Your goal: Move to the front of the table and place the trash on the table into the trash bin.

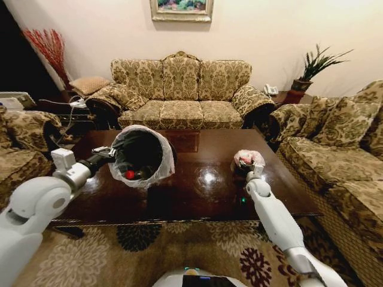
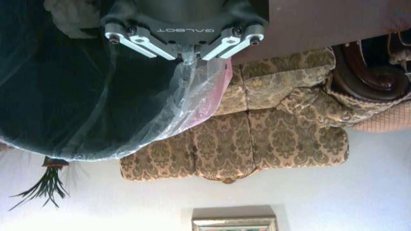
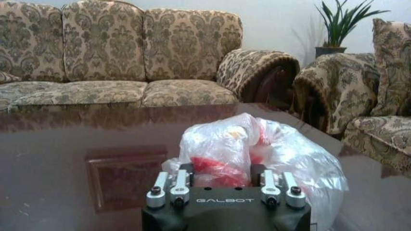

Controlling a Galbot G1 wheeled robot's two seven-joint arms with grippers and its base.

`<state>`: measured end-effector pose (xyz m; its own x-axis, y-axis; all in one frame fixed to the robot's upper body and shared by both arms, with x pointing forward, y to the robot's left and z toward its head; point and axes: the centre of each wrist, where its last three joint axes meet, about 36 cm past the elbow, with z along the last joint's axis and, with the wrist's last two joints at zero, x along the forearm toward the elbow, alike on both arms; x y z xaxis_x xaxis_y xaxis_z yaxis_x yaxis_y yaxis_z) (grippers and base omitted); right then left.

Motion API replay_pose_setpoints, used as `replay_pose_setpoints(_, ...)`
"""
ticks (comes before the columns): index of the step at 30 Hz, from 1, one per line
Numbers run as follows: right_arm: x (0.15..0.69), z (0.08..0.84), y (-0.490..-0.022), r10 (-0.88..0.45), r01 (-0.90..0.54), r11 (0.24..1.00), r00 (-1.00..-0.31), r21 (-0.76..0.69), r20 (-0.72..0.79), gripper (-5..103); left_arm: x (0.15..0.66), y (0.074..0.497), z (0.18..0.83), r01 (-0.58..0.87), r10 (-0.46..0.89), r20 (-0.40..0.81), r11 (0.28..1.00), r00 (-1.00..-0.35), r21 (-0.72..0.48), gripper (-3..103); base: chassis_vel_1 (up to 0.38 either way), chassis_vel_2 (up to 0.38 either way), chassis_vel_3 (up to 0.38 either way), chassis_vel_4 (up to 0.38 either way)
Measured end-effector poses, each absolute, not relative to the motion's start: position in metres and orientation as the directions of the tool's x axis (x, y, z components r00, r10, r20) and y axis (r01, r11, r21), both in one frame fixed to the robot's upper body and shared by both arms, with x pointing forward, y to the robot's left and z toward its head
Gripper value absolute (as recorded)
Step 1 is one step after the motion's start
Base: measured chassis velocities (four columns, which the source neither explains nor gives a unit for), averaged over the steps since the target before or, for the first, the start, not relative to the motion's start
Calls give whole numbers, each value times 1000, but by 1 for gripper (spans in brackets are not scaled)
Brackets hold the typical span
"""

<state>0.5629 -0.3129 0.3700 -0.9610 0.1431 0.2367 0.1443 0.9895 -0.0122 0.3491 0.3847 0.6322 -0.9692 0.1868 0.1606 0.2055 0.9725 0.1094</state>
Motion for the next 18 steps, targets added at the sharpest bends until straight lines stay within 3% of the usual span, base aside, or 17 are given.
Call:
replay_pose_setpoints(1,562,370,-313,144,145,989,-961,-12,236,42,349,385,632,205,186,160,973,-969,109,0,0,0,0,0)
replay_pose_setpoints(3,561,370,-314,146,147,989,-961,-13,236,42,349,385,632,205,186,160,973,-969,109,0,0,0,0,0)
replay_pose_setpoints(5,559,370,-315,149,150,989,-961,-14,235,31,349,385,633,205,186,158,973,-970,110,0,0,0,0,0)
replay_pose_setpoints(6,559,370,-315,149,150,989,-961,-14,235,31,349,385,633,205,186,158,973,-970,110,0,0,0,0,0)
replay_pose_setpoints(7,558,369,-315,151,152,988,-960,-15,234,20,349,385,633,204,186,157,973,-970,110,0,0,0,0,0)
replay_pose_setpoints(10,556,369,-314,152,153,988,-961,-15,233,15,348,385,633,205,187,155,973,-970,110,0,0,0,0,0)
replay_pose_setpoints(13,554,369,-313,152,153,988,-961,-12,230,3,348,385,634,204,186,153,973,-971,111,0,0,0,0,0)
replay_pose_setpoints(18,554,372,-312,153,155,988,-963,-6,223,0,348,384,635,205,187,152,972,-971,115,0,0,0,0,0)
